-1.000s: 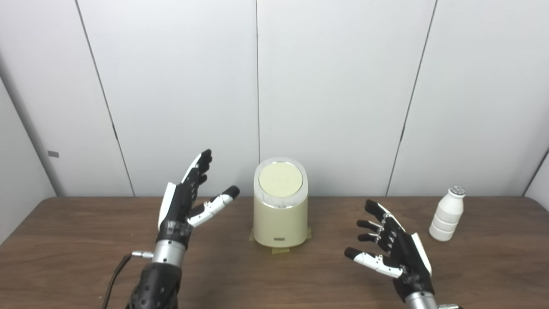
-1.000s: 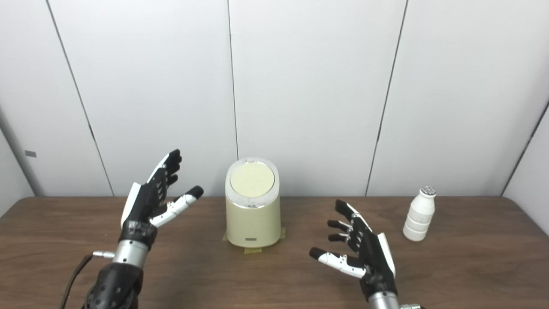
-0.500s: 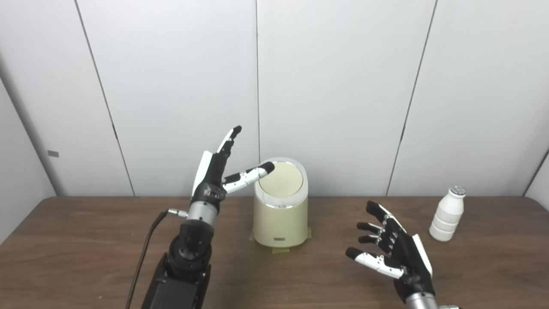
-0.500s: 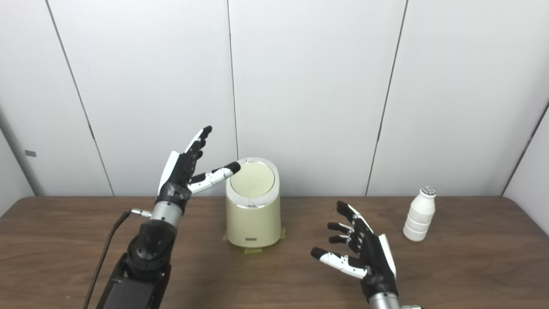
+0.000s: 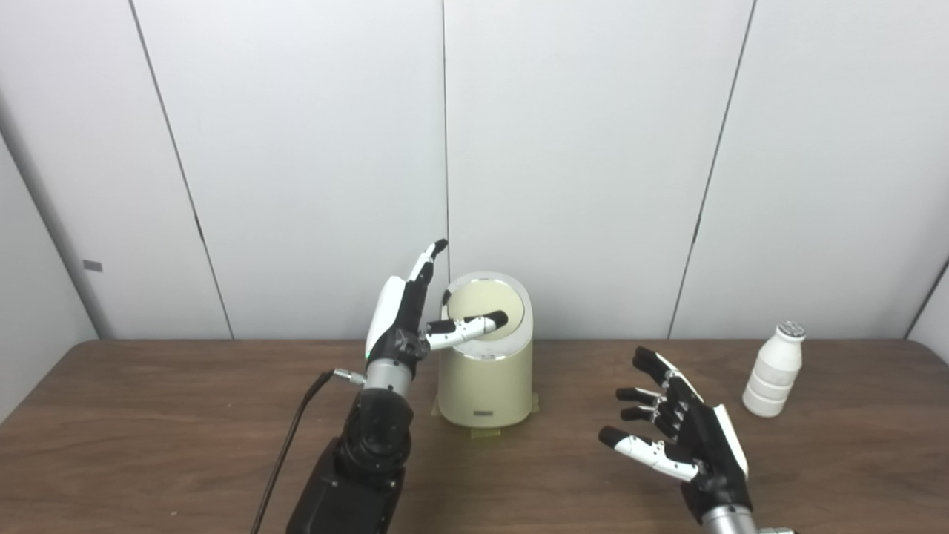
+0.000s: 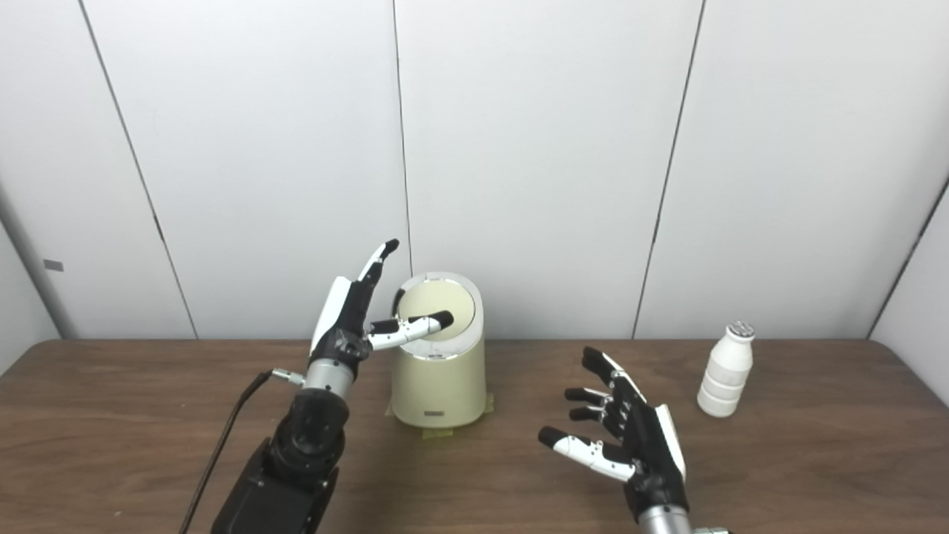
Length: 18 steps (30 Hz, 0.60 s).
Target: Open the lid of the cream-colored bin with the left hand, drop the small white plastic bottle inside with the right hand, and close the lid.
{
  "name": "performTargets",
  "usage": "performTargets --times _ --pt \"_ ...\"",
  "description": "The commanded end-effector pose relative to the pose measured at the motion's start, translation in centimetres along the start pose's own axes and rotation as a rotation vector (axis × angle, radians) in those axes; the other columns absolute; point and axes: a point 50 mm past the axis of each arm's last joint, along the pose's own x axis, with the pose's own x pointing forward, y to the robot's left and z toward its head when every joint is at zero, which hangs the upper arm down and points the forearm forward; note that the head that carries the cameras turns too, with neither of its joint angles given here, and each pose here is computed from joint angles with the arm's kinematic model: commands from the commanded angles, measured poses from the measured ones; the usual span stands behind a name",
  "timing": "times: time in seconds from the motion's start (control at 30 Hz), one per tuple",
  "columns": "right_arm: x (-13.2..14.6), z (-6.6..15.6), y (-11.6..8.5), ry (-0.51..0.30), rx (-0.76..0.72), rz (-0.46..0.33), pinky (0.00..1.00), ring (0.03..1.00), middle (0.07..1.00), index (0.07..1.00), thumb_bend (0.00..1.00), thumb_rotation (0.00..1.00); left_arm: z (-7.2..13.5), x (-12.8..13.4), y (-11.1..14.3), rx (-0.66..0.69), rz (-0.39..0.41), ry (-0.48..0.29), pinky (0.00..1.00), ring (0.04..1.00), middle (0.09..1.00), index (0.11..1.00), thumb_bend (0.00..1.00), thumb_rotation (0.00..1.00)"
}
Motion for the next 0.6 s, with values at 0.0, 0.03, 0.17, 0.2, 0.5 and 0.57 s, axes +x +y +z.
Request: performTargets --times 0.0,0.03,0.17,0.2,0.5,0.57 --pt "1.63 1.96 -0.07 -0.107 0.014 -0.008 0.59 0.696 0.874 0.833 0.88 0.23 3.16 1.97 0.95 0.047 0.045 -0.111 1.0 1.0 1.0 1.0 0.89 0.22" --pt "1.65 2.01 -0.05 -0.109 0.02 -0.009 0.59 0.694 0.873 0.826 0.88 0.22 3.14 2.01 0.92 0.058 0.043 -0.111 1.0 1.0 1.0 1.0 0.89 0.2" --pt "1.61 1.95 -0.07 -0.111 0.015 -0.012 0.59 0.689 0.873 0.823 0.87 0.21 3.03 2.12 0.84 0.105 0.047 -0.118 1.0 1.0 1.0 1.0 0.87 0.16" --pt "1.62 1.92 -0.08 -0.11 0.014 -0.012 0.59 0.688 0.873 0.823 0.88 0.21 3.01 2.13 0.86 0.116 0.049 -0.122 1.0 1.0 1.0 1.0 0.86 0.15" --pt "1.38 2.35 0.17 -0.113 0.02 -0.002 0.58 0.688 0.869 0.817 0.87 0.2 3.17 2.19 1.43 0.122 0.07 -0.12 1.0 1.0 1.0 1.0 0.75 0.11" --pt "1.37 2.33 0.19 -0.113 0.011 -0.002 0.57 0.682 0.862 0.818 0.87 0.21 3.17 2.22 1.49 0.119 0.072 -0.116 1.0 1.0 1.0 1.0 0.74 0.11"
